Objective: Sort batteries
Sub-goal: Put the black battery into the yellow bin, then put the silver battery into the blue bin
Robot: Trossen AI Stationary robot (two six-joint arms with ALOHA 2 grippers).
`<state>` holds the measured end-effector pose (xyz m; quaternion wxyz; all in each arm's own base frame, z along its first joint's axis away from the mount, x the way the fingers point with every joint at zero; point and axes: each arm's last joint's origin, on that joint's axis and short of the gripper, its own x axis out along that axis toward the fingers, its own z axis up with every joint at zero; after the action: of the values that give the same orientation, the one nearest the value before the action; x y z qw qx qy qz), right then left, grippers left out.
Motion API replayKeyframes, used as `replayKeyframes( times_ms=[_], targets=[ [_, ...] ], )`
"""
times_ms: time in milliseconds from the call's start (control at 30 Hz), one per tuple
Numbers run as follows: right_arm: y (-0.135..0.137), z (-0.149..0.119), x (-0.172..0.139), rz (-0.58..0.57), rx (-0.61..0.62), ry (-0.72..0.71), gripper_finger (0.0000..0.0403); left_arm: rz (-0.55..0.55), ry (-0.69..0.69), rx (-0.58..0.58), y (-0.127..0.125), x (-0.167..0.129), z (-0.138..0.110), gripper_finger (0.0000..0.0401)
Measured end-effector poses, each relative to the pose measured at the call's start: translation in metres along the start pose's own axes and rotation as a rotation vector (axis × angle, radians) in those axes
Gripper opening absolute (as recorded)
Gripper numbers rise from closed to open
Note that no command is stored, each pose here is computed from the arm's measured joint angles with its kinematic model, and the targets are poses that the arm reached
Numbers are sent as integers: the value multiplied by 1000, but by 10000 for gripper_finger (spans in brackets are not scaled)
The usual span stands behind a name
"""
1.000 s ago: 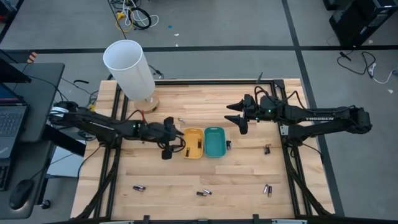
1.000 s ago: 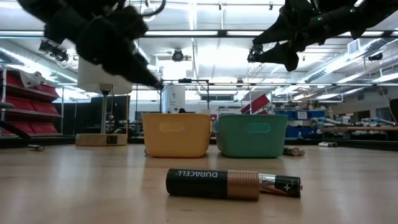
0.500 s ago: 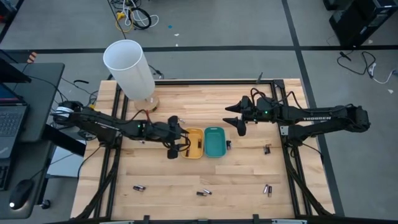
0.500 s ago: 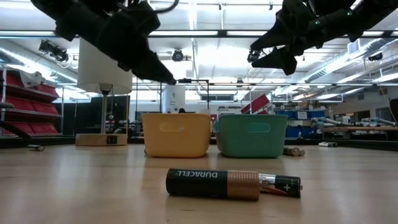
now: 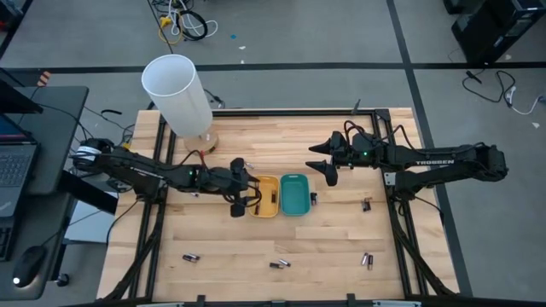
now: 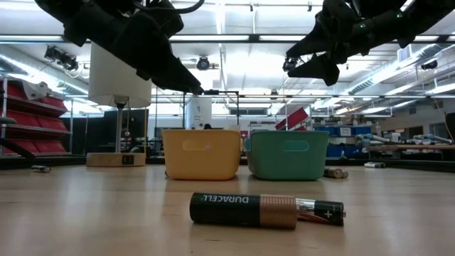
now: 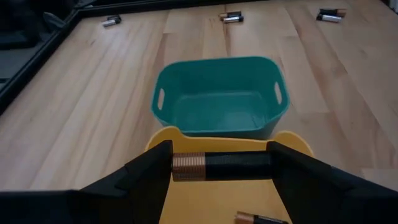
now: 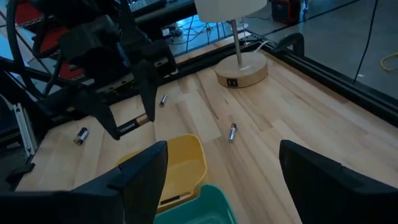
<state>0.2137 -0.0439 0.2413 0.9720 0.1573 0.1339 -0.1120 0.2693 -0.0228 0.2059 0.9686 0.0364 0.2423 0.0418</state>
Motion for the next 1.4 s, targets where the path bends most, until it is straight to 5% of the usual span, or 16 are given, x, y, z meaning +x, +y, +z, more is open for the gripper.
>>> replayKeyframes(
  times_ms=[267, 500, 733, 900, 1133, 1400],
  targets=[
    [0, 0, 0, 0, 9, 1, 293, 15, 5, 42, 0, 1, -1, 273],
    [0, 0, 0, -1, 10, 2, 293, 17, 15, -33, 0, 4, -3, 278],
    [0, -1, 0, -2, 10, 7, 293, -19, 58, -110, 3, 12, -10, 325],
    [0, -1, 0, -2, 10, 8, 293, 69, 54, -147, 11, 14, -7, 345],
    [0, -1, 0, -3, 10, 8, 293, 174, -17, -177, 34, 15, 21, 317],
    [0, -1, 0, -3, 8, 12, 293, 163, 203, -117, 65, 9, 31, 294]
  ],
)
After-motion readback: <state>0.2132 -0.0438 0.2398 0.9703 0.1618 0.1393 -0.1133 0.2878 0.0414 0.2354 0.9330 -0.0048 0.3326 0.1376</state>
